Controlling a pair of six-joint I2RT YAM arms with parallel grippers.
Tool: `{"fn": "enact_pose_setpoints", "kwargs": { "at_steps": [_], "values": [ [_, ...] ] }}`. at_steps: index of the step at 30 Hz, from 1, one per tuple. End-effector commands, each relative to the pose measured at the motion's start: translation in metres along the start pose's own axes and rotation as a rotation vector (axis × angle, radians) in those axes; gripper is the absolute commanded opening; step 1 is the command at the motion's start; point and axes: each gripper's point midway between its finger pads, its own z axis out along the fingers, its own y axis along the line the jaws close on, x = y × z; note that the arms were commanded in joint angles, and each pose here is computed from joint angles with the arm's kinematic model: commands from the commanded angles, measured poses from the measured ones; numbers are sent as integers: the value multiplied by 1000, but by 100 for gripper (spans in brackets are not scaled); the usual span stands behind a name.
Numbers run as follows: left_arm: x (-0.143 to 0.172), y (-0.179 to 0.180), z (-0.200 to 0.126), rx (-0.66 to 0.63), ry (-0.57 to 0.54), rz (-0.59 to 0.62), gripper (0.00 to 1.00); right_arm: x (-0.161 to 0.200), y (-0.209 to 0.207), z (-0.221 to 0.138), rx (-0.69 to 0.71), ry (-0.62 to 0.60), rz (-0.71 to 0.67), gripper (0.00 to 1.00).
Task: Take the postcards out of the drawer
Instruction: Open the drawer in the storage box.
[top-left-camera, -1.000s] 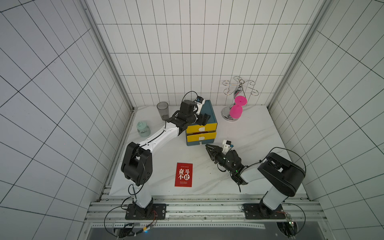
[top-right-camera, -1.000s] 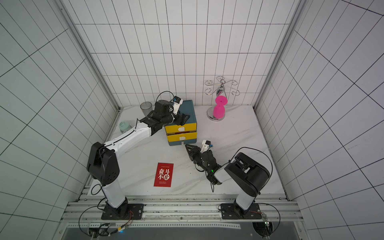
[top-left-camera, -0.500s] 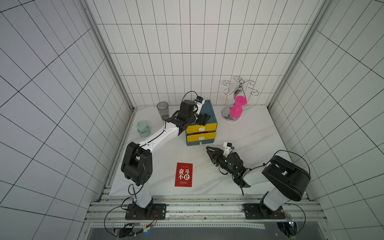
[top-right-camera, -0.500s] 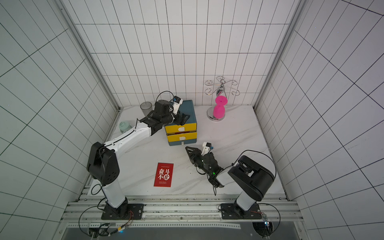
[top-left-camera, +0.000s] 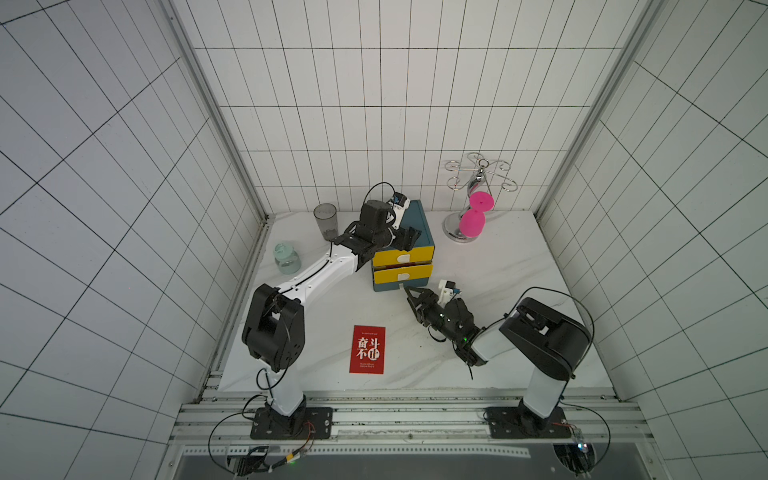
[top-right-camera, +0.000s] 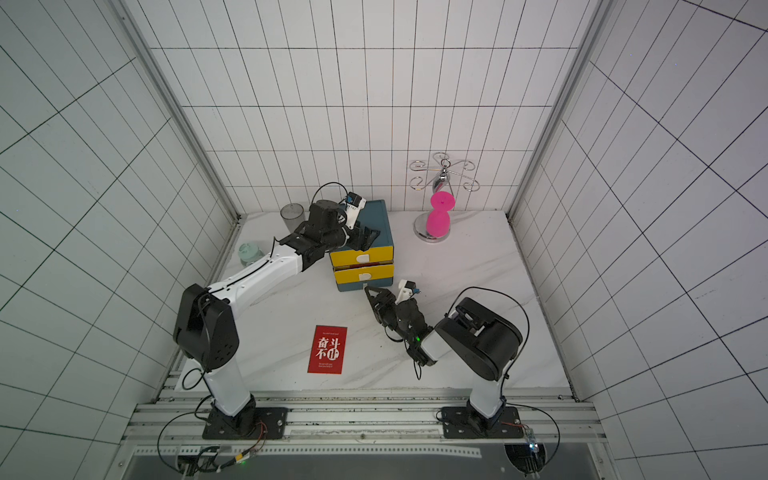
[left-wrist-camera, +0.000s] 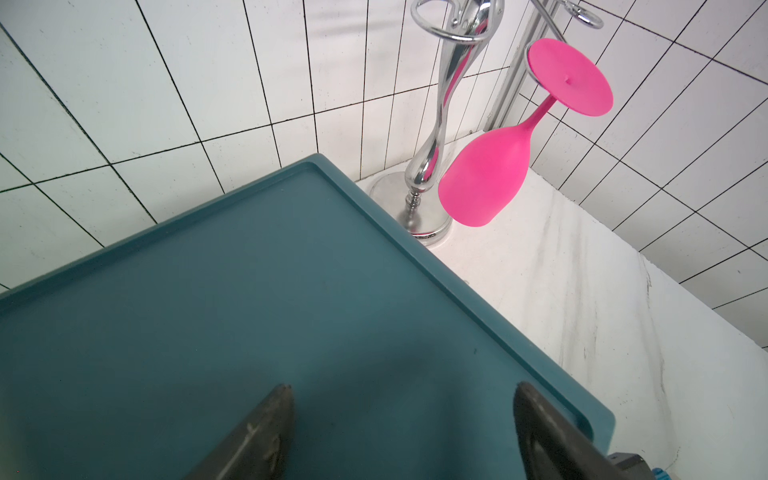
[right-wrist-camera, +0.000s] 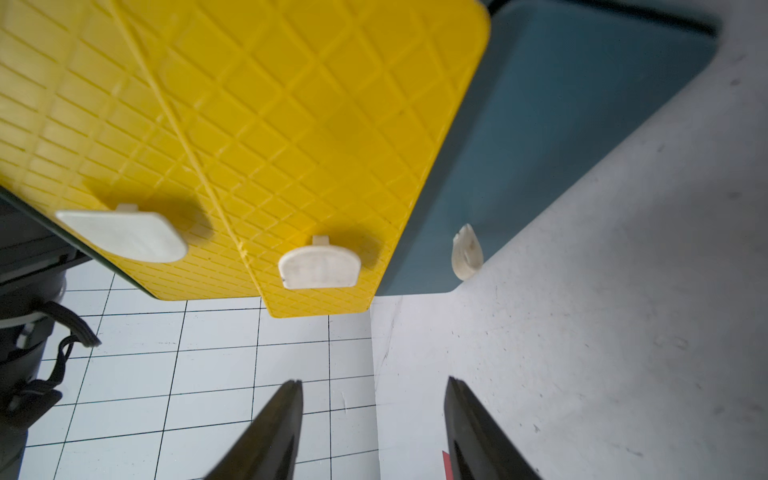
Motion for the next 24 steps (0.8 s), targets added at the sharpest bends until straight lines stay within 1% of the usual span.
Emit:
{"fn": "enact_pose_setpoints", "kwargs": {
  "at_steps": [1,11,24],
  "values": [
    [59,11,9,-19,179,-61,81,-11,23,12,-73,-39,20,58],
    [61,8,10,-1,182,-70,82,-17,25,33,-81,-55,25,59],
    [62,7,11,7,184,-66,82,-28,30,44,-102,-80,26,56]
  ]
}}
